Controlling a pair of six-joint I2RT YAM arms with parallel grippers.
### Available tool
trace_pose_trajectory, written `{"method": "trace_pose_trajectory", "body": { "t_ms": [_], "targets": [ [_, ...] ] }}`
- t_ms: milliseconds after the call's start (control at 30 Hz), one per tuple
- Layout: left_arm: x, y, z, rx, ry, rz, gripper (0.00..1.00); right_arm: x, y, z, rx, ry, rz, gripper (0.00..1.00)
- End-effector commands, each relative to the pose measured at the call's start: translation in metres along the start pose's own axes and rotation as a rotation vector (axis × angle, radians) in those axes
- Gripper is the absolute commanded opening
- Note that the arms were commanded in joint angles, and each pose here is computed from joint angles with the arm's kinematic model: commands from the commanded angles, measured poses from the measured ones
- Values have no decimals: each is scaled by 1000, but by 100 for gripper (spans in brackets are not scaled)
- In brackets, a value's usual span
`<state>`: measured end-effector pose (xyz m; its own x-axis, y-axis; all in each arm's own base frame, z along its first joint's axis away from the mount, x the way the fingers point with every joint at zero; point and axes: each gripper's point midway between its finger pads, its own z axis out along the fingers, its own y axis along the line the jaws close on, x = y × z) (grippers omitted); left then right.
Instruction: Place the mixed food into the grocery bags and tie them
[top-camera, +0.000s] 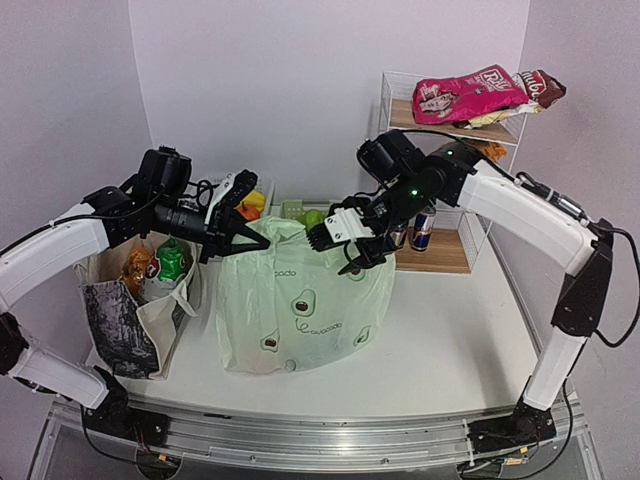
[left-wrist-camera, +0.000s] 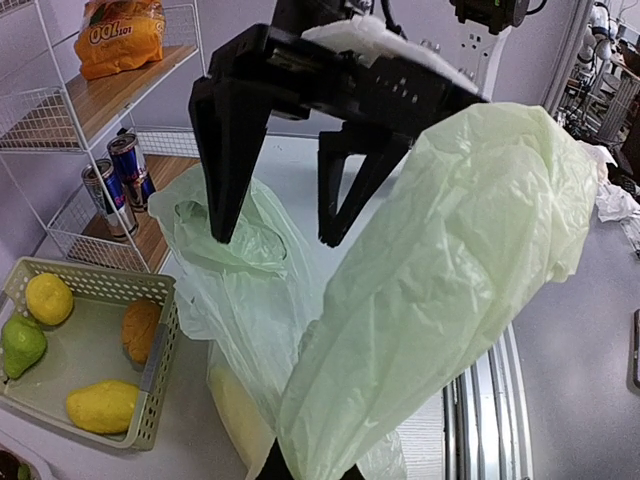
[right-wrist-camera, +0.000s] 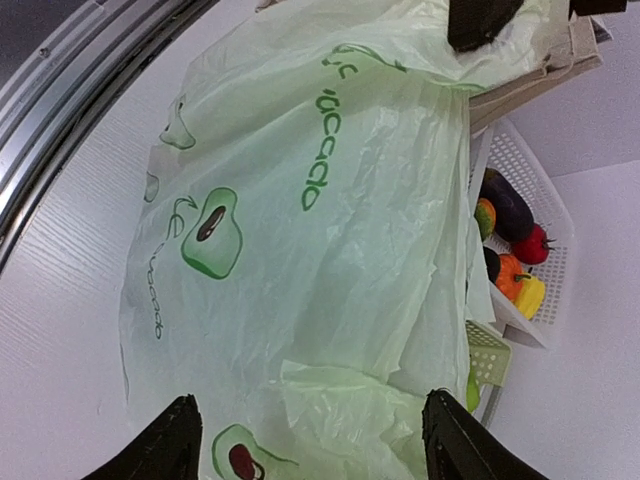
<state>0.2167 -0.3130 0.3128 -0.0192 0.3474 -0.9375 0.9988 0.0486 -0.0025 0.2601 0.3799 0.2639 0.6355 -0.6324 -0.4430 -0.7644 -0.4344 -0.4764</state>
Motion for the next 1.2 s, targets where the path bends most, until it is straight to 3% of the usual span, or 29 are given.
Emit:
{"method": "trace_pose_trajectory", "body": {
  "t_ms": [0, 200, 300, 367, 500, 800, 967, 1167],
  "targets": [
    [-22, -4, -9, 15, -43, 59, 0, 7, -13, 7, 0, -4, -20, 66],
    [-22, -9, -11, 21, -47, 69, 0, 19, -23, 9, 30, 15, -10, 41],
    [-22, -10, -11, 27, -49, 80, 0, 19, -29, 10, 48, 17, 34, 13],
    [-22, -10, -12, 24, -48, 87, 0, 17, -42, 2, 92, 24, 121, 0],
    [-24, -5, -20, 0, -54, 83, 0, 12, -66, -58, 262, 16, 442, 0],
    [-32, -8, -31, 38, -112, 114, 0, 19, -2, -159, 496, -77, 1008, 0],
    [-37, -8, -28, 67, -135, 177, 0, 23, 18, -211, 668, -171, 1215, 0],
    [-41, -13, -21, 162, -200, 248, 0, 13, 31, -240, 706, -297, 1324, 0]
  ]
}}
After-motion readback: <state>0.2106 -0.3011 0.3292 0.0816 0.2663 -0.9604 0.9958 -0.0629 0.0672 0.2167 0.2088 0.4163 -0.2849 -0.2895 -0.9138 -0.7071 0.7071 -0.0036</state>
